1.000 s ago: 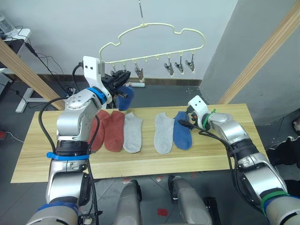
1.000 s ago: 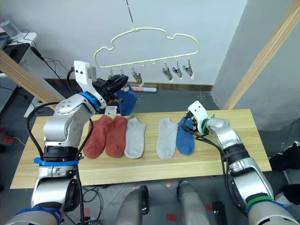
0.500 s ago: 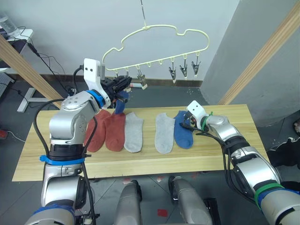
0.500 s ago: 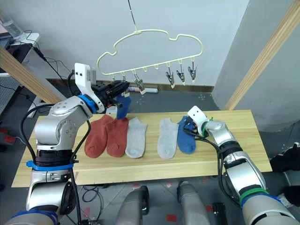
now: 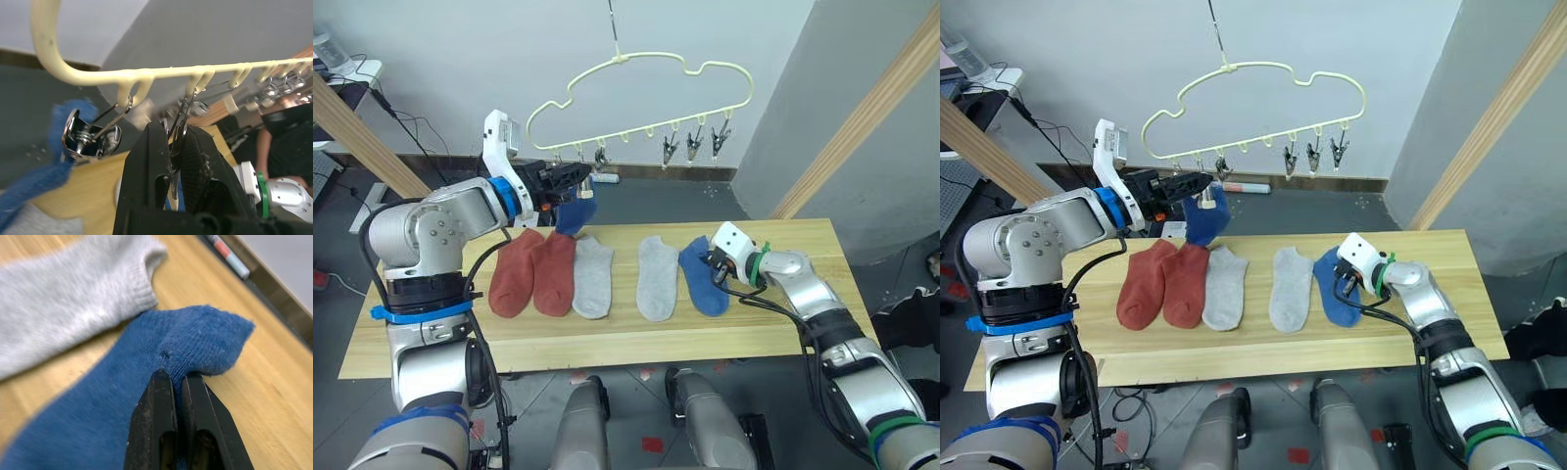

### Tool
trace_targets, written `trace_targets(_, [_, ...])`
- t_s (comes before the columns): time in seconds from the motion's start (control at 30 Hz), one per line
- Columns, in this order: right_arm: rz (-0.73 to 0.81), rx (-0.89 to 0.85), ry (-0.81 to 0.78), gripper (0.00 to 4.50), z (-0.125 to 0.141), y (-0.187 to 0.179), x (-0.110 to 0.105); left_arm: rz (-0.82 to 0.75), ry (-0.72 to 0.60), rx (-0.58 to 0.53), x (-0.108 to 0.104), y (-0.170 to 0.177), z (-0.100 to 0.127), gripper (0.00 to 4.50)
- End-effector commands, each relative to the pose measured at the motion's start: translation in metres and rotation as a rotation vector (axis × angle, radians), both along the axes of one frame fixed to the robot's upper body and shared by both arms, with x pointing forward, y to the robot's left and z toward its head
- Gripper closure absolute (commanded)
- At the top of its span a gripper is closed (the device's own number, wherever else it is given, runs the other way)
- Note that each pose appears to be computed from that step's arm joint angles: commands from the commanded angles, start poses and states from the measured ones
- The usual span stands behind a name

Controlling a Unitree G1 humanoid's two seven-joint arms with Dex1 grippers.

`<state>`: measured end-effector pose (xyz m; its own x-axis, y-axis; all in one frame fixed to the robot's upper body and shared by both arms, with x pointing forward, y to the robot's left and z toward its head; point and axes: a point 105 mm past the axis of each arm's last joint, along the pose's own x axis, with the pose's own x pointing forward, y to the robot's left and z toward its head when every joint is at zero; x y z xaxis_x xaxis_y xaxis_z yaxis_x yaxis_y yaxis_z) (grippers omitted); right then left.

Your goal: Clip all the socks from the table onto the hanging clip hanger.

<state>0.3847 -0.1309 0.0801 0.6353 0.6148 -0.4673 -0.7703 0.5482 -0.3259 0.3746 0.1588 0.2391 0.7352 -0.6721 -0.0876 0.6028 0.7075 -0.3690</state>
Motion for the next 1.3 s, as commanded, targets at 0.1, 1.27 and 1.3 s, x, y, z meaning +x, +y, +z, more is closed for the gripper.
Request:
trace_targets(0.1, [0.287,0.131,0.05,4.45,0.072,0.043,-0.064,-0.096,0.164,-0.21,-0.012,-0.003,0.008,4.26])
trace_targets(1.27, [0.348,0.42,0.009,4.45,0.132,0.149,-0.053,-0.096,0.249,-0.361,-0.01,-0.006,0.015,4.26])
trace_targets(1.3, [0.347,0.427,0.012,4.45,0.133,0.149,-0.053,-0.098,0.249,-0.36,-0.011,-0.006,0.015,4.26])
